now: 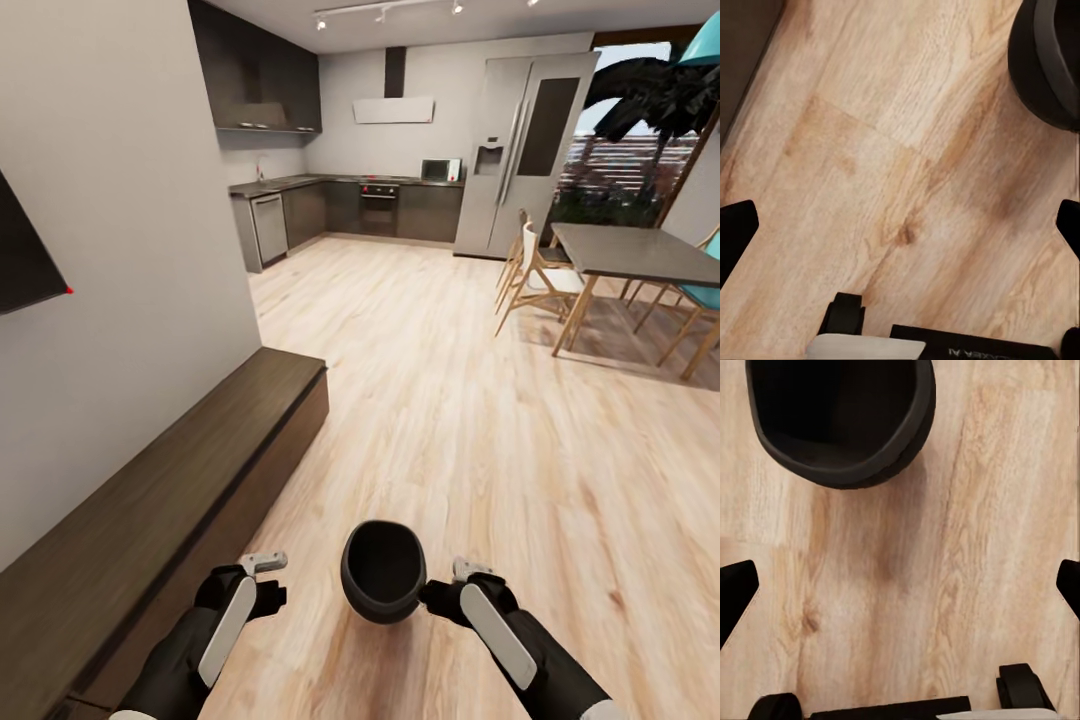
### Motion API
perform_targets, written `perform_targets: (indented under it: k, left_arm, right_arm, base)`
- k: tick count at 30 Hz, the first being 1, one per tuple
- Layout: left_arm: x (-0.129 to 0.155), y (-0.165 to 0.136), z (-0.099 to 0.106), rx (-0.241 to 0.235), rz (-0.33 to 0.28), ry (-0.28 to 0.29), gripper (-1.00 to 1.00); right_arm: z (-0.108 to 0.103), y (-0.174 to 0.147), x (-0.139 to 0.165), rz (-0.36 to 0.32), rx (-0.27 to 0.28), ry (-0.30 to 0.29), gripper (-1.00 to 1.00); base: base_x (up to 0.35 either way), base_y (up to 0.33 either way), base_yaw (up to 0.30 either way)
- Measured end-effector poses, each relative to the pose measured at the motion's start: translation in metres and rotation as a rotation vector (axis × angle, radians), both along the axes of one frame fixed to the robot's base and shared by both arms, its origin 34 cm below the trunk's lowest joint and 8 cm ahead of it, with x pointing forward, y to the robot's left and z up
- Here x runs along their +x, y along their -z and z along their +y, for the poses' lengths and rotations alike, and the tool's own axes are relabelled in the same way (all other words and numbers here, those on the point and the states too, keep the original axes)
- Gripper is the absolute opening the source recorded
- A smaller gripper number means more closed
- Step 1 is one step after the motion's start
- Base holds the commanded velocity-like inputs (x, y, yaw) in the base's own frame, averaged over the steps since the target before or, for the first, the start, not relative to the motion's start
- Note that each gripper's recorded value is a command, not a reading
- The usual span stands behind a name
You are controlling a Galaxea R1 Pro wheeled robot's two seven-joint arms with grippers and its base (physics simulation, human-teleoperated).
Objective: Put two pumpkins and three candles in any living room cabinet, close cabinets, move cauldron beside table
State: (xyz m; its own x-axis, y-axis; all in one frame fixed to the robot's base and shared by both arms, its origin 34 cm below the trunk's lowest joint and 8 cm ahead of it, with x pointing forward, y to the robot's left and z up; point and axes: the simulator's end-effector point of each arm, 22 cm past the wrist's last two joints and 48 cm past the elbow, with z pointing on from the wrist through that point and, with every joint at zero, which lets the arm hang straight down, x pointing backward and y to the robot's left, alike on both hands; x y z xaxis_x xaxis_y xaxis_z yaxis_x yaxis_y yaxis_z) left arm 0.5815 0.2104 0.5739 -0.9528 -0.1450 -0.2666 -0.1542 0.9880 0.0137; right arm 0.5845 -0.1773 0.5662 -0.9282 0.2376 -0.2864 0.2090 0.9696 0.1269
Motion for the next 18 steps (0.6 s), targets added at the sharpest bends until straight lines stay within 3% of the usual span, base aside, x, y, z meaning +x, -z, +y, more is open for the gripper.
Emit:
perform_targets:
  k: [4, 11, 18]
  left_arm:
    - [-0.001, 0.001, -0.008, -0.006, 0.003, 0.001, 1.00]
    - [-0.002, -0.001, -0.030, -0.035, 0.002, 0.009, 1.00]
    - [-0.002, -0.001, -0.034, -0.040, 0.003, 0.011, 1.00]
  right_arm:
    - [0.012, -0.005, 0.002, 0.011, -0.029, 0.013, 1.00]
    - [0.012, -0.005, 0.001, 0.017, -0.042, 0.019, 1.00]
    - [0.009, 0.001, -0.004, 0.035, -0.051, 0.022, 1.00]
  base:
    - [0.346, 0.000, 0.000]
    - [0.347, 0.000, 0.000]
    - [0.345, -0.077, 0.000]
